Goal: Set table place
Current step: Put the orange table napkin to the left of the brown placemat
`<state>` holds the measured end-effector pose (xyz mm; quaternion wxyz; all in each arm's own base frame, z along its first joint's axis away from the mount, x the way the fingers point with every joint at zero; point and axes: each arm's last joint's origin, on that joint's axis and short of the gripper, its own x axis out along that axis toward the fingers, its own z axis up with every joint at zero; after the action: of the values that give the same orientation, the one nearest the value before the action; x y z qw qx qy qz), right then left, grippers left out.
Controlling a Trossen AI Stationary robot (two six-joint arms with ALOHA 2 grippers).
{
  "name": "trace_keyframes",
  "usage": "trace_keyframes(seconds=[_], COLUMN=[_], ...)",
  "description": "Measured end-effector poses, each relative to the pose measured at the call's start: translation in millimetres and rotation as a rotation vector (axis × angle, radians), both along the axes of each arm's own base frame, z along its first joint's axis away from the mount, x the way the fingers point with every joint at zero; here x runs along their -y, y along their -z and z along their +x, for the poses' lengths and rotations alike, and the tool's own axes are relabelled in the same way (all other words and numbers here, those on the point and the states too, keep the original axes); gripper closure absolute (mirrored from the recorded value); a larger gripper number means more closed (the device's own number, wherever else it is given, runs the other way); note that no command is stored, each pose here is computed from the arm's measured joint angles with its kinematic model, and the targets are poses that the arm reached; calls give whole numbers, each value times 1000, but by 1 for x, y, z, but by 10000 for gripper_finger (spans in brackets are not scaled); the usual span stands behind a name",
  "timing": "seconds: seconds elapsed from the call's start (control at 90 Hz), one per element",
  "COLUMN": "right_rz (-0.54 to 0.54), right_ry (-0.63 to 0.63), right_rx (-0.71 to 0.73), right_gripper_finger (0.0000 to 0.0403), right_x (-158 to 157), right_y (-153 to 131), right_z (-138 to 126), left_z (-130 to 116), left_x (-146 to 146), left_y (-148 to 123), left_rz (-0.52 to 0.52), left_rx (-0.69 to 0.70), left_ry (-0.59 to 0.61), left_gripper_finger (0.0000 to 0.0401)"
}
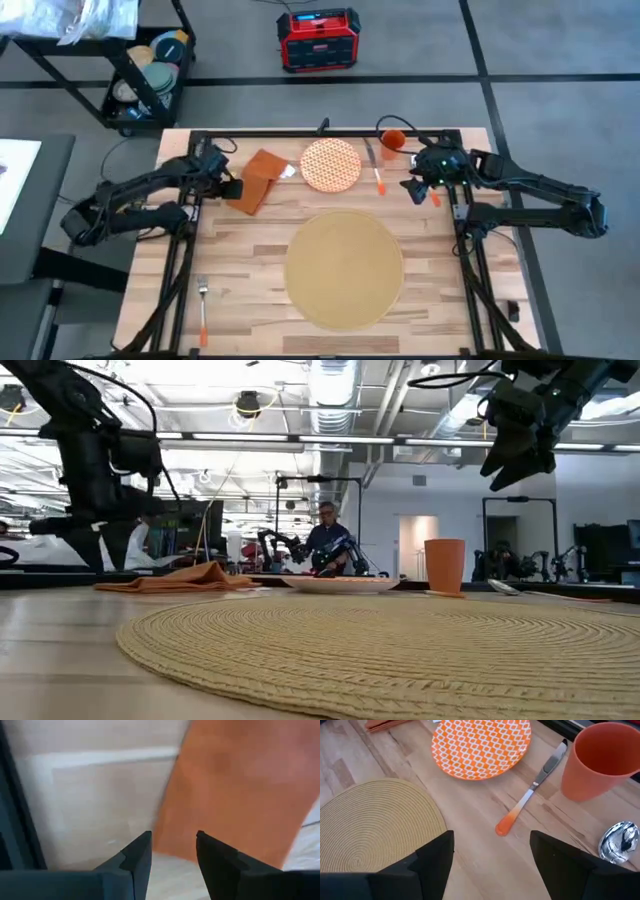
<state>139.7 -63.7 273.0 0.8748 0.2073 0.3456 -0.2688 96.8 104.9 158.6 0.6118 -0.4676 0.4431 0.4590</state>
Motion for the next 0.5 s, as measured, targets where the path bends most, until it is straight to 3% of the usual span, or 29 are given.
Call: trace_keyframes(seconds=[0.267,0.5], right_rz=[1,13], right_ry=[0,11], right_rx=[1,11], right_gripper_finger=[152,152], right_x=[0,0], right_y=[0,0], right_z=[0,0], left_z=[12,22], left_x=[-9,-10], left_y=[15,27], left_rz=[8,-60], left_rx=[-55,-80], left_ry=[46,127], left_gripper_finger=[266,274])
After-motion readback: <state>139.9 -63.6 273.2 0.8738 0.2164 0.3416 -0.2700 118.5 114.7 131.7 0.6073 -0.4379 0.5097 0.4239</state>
